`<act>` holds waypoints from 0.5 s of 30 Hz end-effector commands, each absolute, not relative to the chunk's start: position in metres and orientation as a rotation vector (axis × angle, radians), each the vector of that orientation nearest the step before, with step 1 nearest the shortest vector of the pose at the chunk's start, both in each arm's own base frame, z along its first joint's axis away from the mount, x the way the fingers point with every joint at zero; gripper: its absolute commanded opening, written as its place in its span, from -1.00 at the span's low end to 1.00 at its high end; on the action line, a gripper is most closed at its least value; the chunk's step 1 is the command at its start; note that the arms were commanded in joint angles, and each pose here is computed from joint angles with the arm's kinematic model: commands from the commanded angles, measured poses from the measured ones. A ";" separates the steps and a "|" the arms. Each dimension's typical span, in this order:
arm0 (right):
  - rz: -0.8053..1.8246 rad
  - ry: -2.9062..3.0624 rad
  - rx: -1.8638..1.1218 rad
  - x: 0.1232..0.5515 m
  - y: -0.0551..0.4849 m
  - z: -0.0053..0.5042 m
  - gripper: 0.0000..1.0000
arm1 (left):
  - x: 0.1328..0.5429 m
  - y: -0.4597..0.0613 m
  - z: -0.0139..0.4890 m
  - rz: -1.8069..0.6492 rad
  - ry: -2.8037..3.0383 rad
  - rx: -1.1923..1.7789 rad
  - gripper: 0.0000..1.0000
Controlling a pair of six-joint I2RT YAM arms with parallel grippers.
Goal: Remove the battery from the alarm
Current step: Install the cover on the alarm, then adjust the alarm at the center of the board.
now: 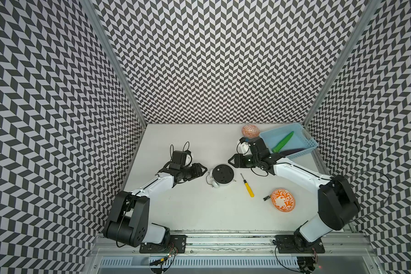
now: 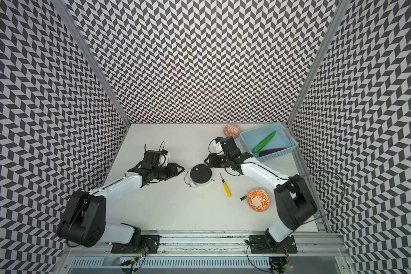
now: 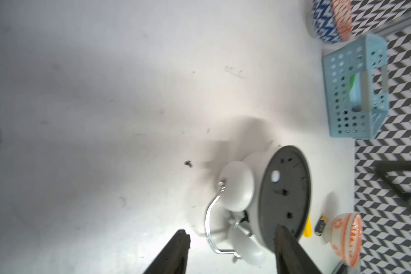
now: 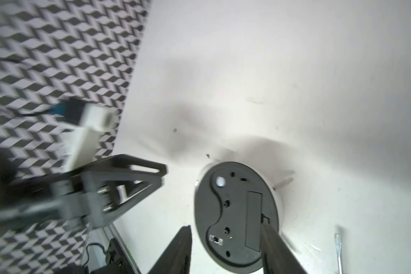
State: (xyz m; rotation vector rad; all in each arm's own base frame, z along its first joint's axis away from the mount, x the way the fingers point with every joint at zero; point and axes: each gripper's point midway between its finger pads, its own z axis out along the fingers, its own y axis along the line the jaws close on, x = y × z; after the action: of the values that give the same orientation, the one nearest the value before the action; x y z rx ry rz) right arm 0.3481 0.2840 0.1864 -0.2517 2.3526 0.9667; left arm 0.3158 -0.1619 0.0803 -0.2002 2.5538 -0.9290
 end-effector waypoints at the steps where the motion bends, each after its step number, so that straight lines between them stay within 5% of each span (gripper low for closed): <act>1: 0.983 2.120 -0.298 0.350 0.275 0.235 0.31 | 0.300 -0.175 0.064 -1.072 2.582 -0.190 -0.10; 5: 0.945 2.092 -0.375 0.331 0.262 0.223 0.51 | 0.299 -0.181 0.050 -1.151 2.590 -0.243 -0.20; 15: 0.927 2.230 -0.442 0.301 0.254 0.159 0.53 | 0.307 -0.196 0.026 -1.280 2.577 -0.312 -0.47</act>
State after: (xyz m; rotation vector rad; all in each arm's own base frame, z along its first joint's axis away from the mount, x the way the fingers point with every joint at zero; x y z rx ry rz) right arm 0.3018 0.2477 0.1583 -0.3818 2.2665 0.9132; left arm 0.3008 -0.1877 0.0281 -0.3101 2.6100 -1.2239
